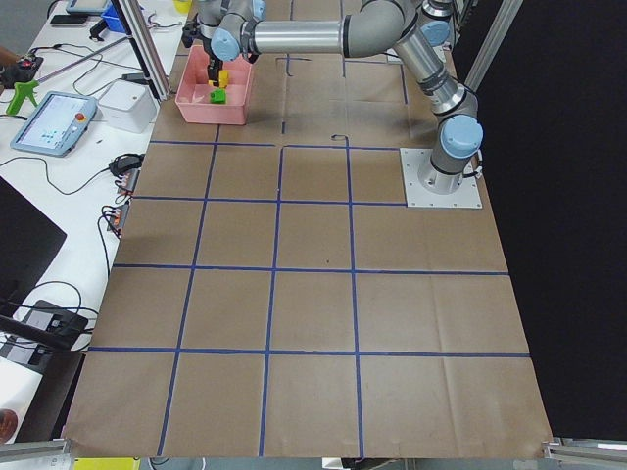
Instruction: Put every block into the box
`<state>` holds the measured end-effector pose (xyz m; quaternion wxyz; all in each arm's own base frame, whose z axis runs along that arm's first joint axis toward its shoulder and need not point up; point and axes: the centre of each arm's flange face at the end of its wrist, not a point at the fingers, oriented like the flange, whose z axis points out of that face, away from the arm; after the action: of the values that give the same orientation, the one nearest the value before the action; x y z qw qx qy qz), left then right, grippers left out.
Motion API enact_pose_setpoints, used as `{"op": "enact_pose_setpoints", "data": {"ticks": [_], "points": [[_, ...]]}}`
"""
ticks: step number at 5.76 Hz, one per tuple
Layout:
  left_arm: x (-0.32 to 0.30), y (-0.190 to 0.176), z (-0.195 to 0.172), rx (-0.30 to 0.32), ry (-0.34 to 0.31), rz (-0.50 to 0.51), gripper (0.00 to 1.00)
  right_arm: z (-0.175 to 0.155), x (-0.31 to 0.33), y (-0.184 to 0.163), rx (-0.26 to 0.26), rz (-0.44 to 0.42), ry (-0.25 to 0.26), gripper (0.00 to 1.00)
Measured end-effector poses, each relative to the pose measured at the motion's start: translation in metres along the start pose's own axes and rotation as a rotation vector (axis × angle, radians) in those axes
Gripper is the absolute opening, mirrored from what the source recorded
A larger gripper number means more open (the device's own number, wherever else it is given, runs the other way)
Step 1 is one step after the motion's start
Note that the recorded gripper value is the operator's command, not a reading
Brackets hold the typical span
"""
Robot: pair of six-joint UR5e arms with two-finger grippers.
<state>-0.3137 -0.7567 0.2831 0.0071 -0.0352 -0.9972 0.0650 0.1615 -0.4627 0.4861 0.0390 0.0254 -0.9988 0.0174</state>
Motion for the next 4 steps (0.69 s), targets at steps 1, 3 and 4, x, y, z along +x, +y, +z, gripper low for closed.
{"op": "enact_pose_setpoints", "data": {"ticks": [1, 3, 4], "points": [[0.008, 0.000, 0.017, 0.001, 0.000, -0.001, 0.88, -0.003, 0.000, 0.006, -0.017, -0.001, 0.000, 1.00], [0.009, -0.003, 0.013, 0.029, 0.005, -0.004, 0.99, -0.008, 0.001, 0.014, -0.028, -0.003, 0.001, 1.00], [-0.001, -0.007, -0.013, 0.059, 0.009, -0.015, 0.99, -0.010, 0.002, 0.016, -0.024, -0.003, 0.000, 1.00]]}}
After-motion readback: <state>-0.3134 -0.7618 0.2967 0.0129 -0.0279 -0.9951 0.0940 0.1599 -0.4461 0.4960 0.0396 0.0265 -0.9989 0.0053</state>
